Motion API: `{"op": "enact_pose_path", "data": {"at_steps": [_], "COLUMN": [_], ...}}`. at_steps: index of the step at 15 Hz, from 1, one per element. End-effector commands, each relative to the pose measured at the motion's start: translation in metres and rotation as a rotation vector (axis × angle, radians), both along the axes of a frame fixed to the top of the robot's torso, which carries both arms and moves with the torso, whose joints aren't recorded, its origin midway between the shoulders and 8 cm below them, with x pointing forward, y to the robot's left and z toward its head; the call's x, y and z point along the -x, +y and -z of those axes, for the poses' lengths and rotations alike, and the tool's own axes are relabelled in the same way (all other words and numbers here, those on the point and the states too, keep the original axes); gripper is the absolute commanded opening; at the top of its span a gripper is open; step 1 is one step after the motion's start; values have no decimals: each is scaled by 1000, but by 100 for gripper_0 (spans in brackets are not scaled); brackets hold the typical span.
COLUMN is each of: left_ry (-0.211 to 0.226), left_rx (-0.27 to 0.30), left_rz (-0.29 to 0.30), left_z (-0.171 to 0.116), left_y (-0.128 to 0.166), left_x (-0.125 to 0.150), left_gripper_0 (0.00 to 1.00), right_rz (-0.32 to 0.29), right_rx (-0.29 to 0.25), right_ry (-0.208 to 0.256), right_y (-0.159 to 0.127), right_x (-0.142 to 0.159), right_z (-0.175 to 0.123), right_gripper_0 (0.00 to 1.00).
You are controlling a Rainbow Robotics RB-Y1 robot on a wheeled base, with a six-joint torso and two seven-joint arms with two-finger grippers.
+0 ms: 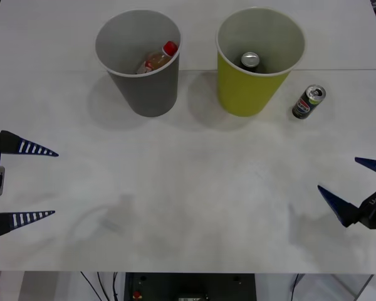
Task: Put the can into the green bin and the plastic bottle into the gray bin
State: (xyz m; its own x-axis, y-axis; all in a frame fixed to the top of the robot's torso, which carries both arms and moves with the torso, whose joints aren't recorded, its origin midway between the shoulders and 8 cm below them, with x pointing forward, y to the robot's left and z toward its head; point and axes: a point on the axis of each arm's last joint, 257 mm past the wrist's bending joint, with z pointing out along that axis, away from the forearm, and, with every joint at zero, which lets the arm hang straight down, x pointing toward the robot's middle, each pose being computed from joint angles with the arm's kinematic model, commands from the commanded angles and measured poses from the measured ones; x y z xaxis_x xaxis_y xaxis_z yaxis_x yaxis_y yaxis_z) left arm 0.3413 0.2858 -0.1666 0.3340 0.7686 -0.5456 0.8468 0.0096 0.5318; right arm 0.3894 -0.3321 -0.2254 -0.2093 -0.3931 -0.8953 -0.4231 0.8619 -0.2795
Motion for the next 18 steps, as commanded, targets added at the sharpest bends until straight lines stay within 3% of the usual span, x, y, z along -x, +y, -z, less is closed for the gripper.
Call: {"op": "enact_pose_path", "data": {"at_steps": [1, 3, 7, 13, 18], "left_ry": [0, 0, 0, 0, 0], "left_rx": [0, 0, 0, 0, 0], "left_rz": [0, 0, 0, 0, 0], "left_z": [0, 0, 0, 0, 0], "left_y": [0, 0, 0, 0, 0], "left_x": [0, 0, 0, 0, 0], "left_gripper_0": [100, 100, 100, 100, 100], "right_rz": [161, 239, 336, 406, 420], "right_rx": [-128, -198, -324, -416, -439], "right_ry": [-33, -59, -107, -134, -155], "right_y": [-13, -20, -28, -40, -33], "right_x": [-15, -28, -59, -107, -133], "right_z": [3, 8, 16, 40, 45], "right_gripper_0": [100, 100, 100, 100, 100]}}
